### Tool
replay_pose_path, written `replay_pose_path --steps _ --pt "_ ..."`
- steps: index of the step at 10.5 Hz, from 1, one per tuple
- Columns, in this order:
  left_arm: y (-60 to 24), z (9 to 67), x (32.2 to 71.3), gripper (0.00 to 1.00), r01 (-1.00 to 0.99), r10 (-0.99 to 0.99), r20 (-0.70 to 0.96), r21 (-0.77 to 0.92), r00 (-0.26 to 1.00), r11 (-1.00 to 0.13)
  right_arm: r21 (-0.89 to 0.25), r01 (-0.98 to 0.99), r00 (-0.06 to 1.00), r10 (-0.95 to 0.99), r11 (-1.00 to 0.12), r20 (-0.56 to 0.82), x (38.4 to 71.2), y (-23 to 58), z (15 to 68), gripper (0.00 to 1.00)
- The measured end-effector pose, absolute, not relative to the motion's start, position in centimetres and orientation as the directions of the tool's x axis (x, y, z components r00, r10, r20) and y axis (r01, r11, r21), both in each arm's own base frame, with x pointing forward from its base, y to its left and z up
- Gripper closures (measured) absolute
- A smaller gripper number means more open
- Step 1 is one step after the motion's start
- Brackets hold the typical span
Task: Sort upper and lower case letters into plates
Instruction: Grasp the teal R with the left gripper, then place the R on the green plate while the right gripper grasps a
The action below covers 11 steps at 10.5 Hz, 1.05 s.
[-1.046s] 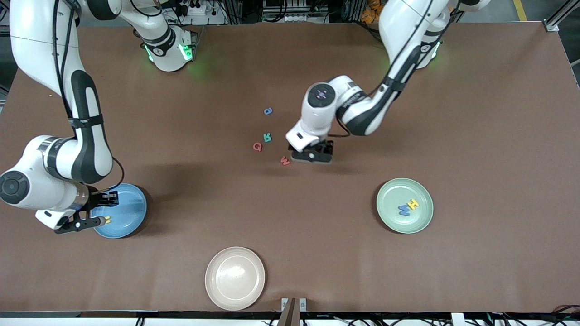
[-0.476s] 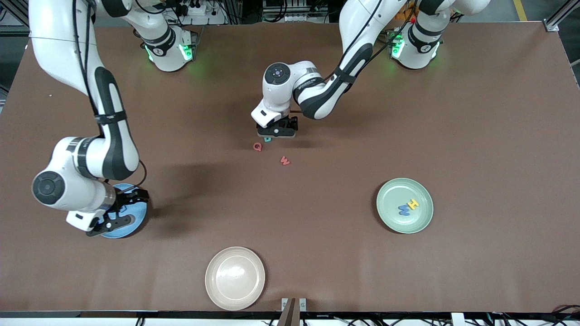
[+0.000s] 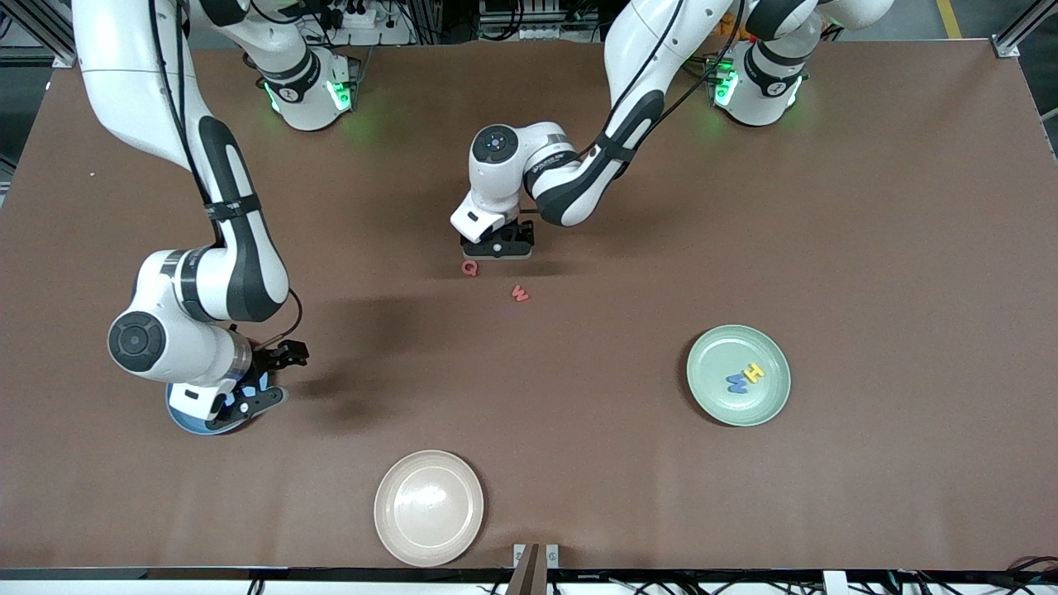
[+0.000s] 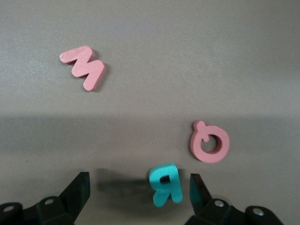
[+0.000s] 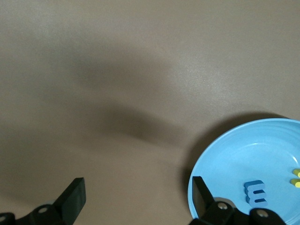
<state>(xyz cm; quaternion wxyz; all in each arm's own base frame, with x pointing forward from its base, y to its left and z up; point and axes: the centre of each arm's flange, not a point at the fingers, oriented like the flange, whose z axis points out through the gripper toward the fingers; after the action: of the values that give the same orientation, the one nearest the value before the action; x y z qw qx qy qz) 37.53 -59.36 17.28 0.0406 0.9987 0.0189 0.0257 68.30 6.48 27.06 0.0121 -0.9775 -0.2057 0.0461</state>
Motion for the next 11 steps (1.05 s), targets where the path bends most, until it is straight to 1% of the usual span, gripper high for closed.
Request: replay_pose_path --steps 1,2,4,5,6,7,8,9,11 --pt "-59.5 17.0 37.7 0.07 0.04 0.044 0.05 0.081 0.998 -0.996 -0.043 0.4 0.911 0.403 -0.915 -0.086 68.3 6.4 27.0 0.0" --pt "-59.6 16.7 37.6 0.14 0.048 0.052 0.049 0.082 0.997 -0.996 -0.043 0.4 0.911 0.402 -0.915 -0.086 68.3 6.4 27.0 0.0" --pt "-60.2 16.8 37.2 0.13 0.059 0.063 0.049 0.087 0.997 -0.994 -0.043 0.4 0.912 0.402 -0.916 -0.086 68.3 6.4 27.0 0.0" --pt "-60.5 16.8 36.8 0.14 0.059 0.064 0.05 0.09 0.997 -0.994 -0.043 0.398 0.912 0.401 -0.916 -0.086 68.3 6.3 27.0 0.0" --pt "-60.8 16.9 36.5 0.16 0.059 0.064 0.05 0.091 0.997 -0.994 -0.043 0.396 0.913 0.398 -0.917 -0.086 68.3 6.1 27.0 0.0" --pt "-60.9 16.9 36.3 0.21 0.06 0.065 0.05 0.091 0.997 -0.994 -0.043 0.395 0.914 0.397 -0.918 -0.086 68.3 6.0 27.0 0.0" --pt "-60.9 16.9 36.3 0.22 0.061 0.066 0.051 0.092 0.997 -0.994 -0.043 0.395 0.914 0.398 -0.918 -0.086 68.3 6.1 27.0 0.0" --pt "-61.0 17.1 36.5 0.36 0.062 0.067 0.052 0.092 0.996 -0.994 -0.044 0.393 0.914 0.396 -0.918 -0.087 68.3 6.2 27.0 0.0" --pt "-60.9 17.1 36.5 0.52 0.063 0.068 0.053 0.091 0.996 -0.994 -0.043 0.335 0.937 0.337 -0.941 -0.095 68.0 7.7 26.8 0.0"
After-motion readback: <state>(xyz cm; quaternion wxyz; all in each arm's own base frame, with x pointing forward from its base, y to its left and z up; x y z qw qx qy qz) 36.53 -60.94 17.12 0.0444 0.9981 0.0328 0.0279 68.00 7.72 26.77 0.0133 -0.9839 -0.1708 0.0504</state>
